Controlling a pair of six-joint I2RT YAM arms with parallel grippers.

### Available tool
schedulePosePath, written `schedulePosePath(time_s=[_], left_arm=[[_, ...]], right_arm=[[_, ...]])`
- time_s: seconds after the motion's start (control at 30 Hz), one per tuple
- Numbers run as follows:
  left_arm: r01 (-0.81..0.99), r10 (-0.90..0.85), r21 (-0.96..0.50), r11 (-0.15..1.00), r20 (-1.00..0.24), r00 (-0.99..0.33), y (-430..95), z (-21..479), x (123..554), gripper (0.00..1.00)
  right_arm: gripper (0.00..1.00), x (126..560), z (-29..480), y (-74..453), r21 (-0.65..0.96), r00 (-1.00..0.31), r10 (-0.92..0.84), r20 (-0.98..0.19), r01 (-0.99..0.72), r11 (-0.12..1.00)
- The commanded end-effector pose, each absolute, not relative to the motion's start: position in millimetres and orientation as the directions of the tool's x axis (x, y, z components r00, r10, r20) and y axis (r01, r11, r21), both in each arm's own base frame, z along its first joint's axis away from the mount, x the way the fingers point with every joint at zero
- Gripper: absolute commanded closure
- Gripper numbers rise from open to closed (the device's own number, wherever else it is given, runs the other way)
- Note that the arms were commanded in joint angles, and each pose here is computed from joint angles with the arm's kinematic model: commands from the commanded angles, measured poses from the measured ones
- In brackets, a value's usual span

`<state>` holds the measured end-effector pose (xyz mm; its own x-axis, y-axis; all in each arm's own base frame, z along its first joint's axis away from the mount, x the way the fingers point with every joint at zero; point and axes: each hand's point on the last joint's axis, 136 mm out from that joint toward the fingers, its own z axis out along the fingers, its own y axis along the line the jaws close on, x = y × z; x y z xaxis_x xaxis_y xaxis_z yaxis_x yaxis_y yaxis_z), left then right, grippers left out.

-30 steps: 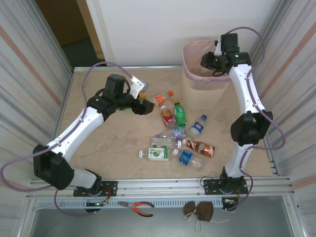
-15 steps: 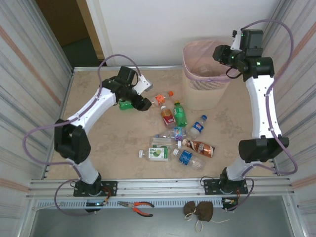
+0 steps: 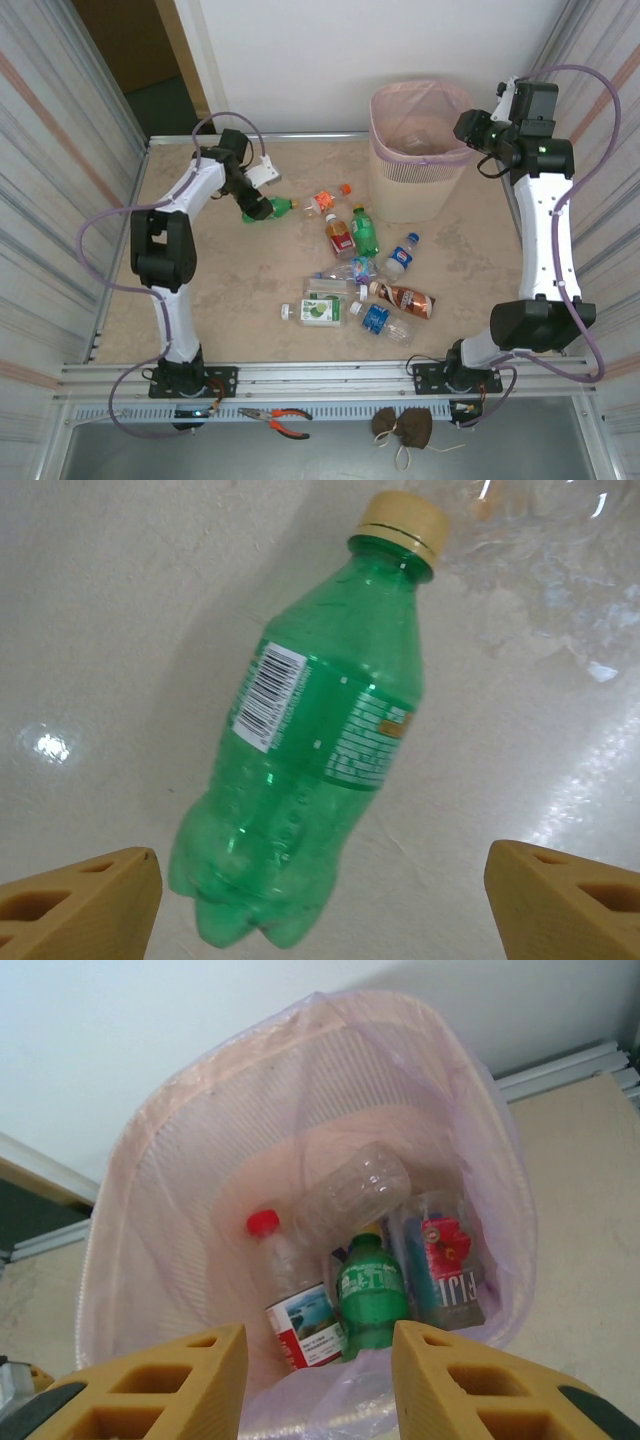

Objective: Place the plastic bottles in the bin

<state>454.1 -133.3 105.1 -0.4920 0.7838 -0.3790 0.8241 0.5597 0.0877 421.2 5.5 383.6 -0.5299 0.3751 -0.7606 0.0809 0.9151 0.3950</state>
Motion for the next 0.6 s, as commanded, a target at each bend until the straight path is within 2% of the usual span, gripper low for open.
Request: schedulePosePath(time_s=[0.0,0.33,0.57], left_arm=[[0.867,0.808,0.068,0.494,-0.403,-0.429,-142,103,458,0.15],[0.861,0.814,-0.004,0.509,-0.323,-0.483,-137,50,454,0.17],[0.836,0.798,-0.038,0.547,-0.276,-0.535,-127,34,441,0.29]], right_arm=[[0.59,414,398,8,0.41,-0.498,0.379,-0.78,0.05,0.911],[0.59,413,395,6,0.417,-0.505,0.385,-0.773,0.054,0.907],[0.59,412,392,6,0.424,-0.505,0.391,-0.769,0.054,0.904]])
